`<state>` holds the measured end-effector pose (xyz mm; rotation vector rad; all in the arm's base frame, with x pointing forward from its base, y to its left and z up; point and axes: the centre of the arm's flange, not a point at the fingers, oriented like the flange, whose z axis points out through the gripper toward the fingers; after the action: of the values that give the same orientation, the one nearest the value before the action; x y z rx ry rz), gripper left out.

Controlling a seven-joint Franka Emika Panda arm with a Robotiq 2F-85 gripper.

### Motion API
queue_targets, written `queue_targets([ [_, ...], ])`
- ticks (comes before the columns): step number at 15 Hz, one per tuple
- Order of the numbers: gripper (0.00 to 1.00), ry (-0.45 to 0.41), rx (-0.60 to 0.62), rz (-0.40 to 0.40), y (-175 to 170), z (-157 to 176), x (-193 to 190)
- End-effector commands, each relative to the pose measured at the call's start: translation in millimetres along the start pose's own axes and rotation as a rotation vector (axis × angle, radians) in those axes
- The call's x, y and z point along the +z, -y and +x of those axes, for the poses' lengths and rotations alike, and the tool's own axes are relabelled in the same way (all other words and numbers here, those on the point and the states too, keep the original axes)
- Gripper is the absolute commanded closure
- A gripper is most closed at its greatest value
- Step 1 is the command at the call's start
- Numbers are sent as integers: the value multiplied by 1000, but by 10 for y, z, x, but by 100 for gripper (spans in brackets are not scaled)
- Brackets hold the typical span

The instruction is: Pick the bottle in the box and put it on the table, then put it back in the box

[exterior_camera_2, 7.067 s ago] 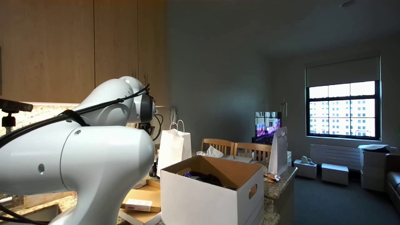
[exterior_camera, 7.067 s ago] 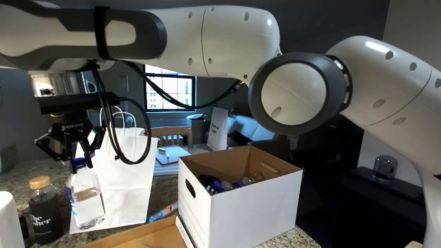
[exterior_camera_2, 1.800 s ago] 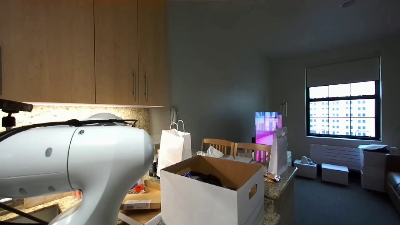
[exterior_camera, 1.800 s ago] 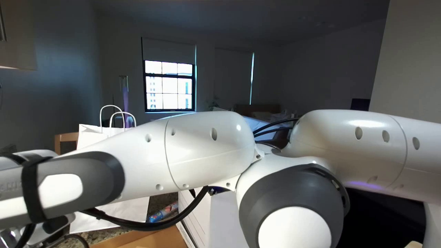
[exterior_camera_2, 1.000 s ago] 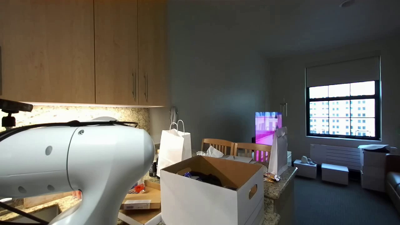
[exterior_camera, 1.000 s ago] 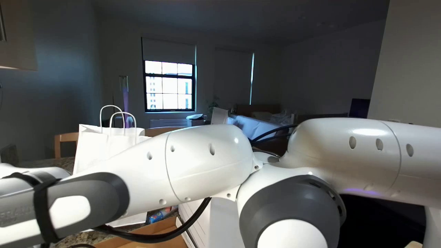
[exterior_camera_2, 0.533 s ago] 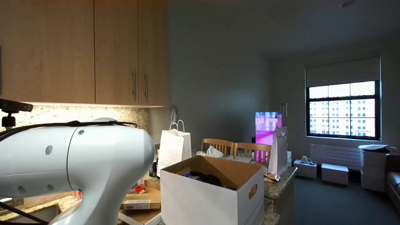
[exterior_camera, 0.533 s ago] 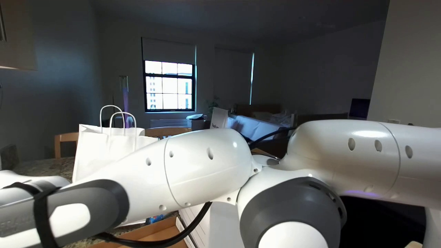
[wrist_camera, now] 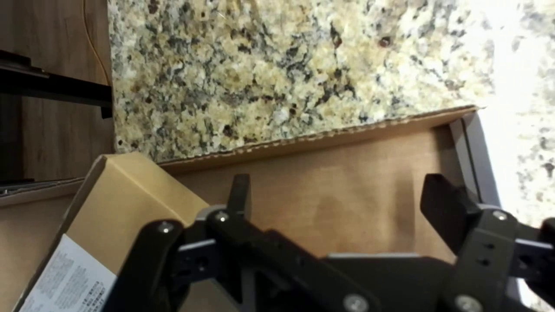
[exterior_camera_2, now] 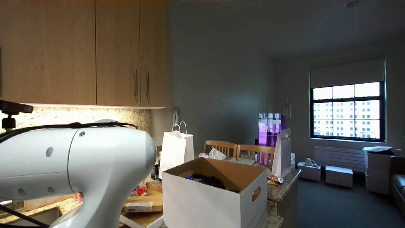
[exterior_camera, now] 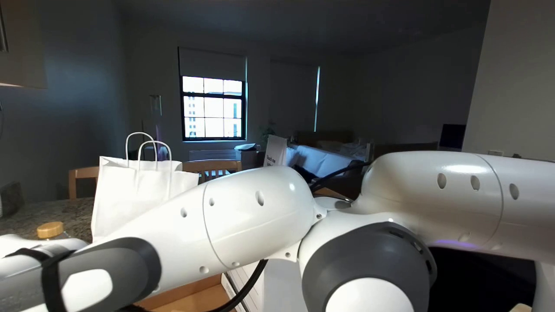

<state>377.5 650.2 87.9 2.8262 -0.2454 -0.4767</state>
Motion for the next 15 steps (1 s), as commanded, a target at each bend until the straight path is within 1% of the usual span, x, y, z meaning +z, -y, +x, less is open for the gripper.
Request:
queue_targets([
  [1, 0, 38, -24, 5, 349, 199, 83],
  [3, 0, 40, -16, -2, 355, 200, 124],
  [5, 0, 3, 13, -9, 369, 201, 155],
  [8, 0, -75, 36, -7, 408, 243, 181],
  [11, 0, -118, 48, 16, 444, 269, 120],
  [15, 0, -131, 55, 51, 519, 294, 51],
])
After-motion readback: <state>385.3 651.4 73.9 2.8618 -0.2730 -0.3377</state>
